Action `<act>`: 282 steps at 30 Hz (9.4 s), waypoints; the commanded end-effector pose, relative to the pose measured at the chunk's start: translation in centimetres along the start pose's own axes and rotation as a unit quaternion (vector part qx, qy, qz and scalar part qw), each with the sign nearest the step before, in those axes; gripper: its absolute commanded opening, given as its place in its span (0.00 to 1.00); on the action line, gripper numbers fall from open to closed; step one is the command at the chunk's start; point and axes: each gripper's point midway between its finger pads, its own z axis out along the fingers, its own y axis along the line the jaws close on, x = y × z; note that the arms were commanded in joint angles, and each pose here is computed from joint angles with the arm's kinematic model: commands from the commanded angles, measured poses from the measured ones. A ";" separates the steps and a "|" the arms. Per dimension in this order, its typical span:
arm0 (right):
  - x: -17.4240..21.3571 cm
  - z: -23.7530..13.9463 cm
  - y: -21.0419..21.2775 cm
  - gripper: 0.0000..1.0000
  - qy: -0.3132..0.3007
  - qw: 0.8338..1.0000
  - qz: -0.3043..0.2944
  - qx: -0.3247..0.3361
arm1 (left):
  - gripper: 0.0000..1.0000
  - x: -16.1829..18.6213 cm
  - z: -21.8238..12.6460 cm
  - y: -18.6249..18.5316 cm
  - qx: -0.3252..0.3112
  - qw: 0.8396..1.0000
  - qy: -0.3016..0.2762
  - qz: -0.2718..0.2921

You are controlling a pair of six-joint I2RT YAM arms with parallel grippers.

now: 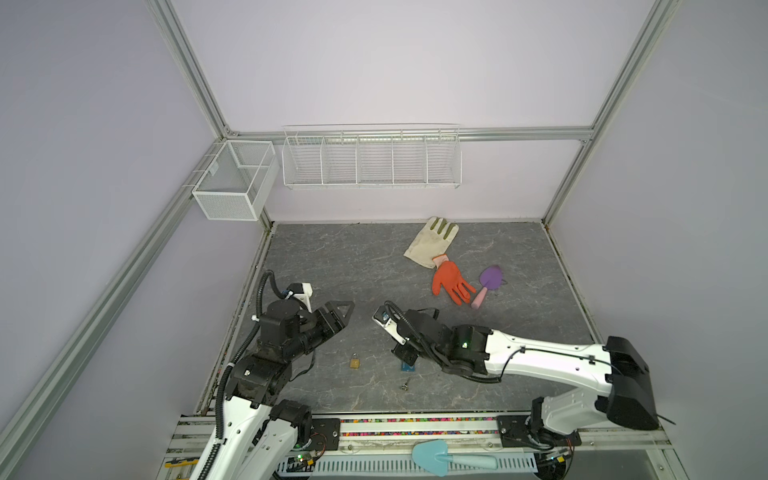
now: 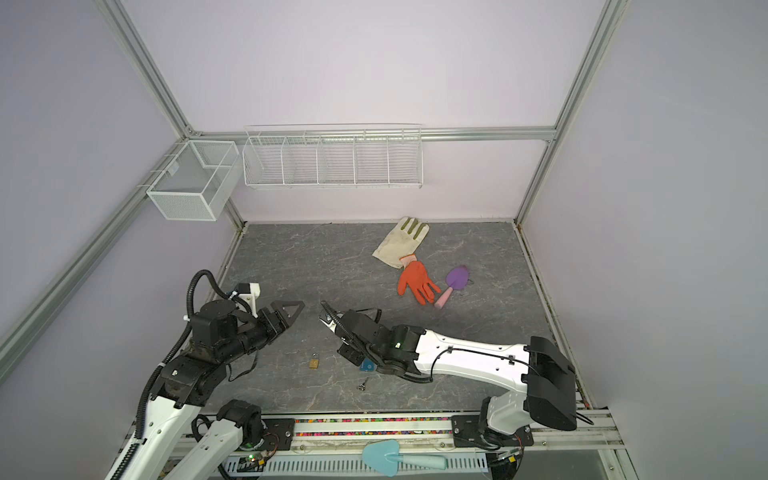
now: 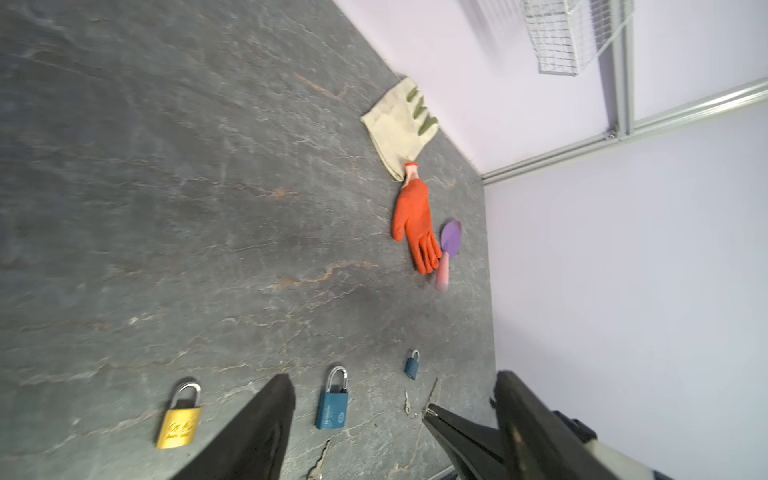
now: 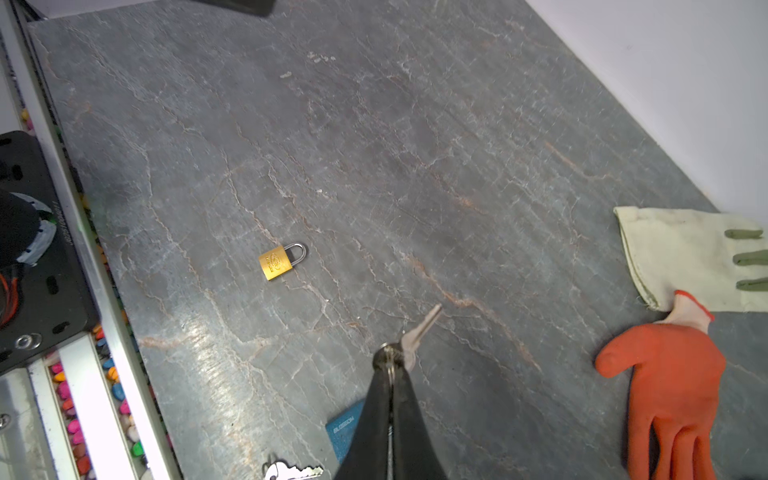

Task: Unlock with the key

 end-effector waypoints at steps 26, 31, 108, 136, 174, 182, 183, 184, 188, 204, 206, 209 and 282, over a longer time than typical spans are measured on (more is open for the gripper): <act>-2.1 -3.4 -1.5 0.07 -0.040 0.997 -0.061 0.002 | 0.31 6.5 6.3 -5.5 0.097 0.987 0.112 0.059; -2.2 -3.8 -1.5 0.06 -0.044 0.997 -0.064 -0.001 | 0.22 6.5 6.5 -4.9 0.080 0.989 0.111 0.059; -11.1 -8.8 -7.7 0.29 -0.235 0.809 0.421 -0.337 | 0.00 -2.4 2.9 -18.4 0.305 0.931 -0.115 0.165; -12.4 -11.5 -8.0 0.24 -0.269 0.811 0.388 -0.346 | 0.00 -2.0 2.5 -18.9 0.316 0.929 -0.099 0.165; -12.8 -11.2 -8.1 0.18 -0.269 0.808 0.386 -0.354 | 0.00 -1.6 2.5 -19.0 0.319 0.930 -0.085 0.161; -12.9 -11.1 -8.1 0.16 -0.269 0.808 0.386 -0.355 | 0.00 -1.5 2.3 -18.9 0.320 0.930 -0.085 0.160; -12.9 -11.1 -8.1 0.16 -0.270 0.808 0.385 -0.355 | 0.00 -1.5 2.3 -18.9 0.320 0.930 -0.084 0.160; -12.9 -11.1 -8.1 0.16 -0.269 0.808 0.386 -0.355 | 0.00 -1.5 2.3 -18.9 0.319 0.930 -0.084 0.160; -12.9 -11.3 -8.1 0.13 -0.271 0.808 0.385 -0.354 | 0.00 -1.5 2.5 -18.7 0.317 0.931 -0.085 0.161; -12.6 -10.9 -8.0 0.06 -0.261 0.811 0.385 -0.354 | 0.00 -1.5 2.3 -18.4 0.312 0.930 -0.092 0.169; -12.3 -10.5 -8.0 0.06 -0.252 0.816 0.388 -0.347 | 0.00 -1.6 2.2 -18.3 0.307 0.931 -0.095 0.173; -11.7 -10.0 -8.0 0.06 -0.233 0.827 0.388 -0.335 | 0.11 -1.9 2.4 -18.0 0.281 0.939 -0.092 0.177; 6.9 -2.4 -3.0 0.06 0.019 0.908 0.391 -0.151 | 0.40 13.3 6.6 18.3 -0.434 0.872 0.200 0.108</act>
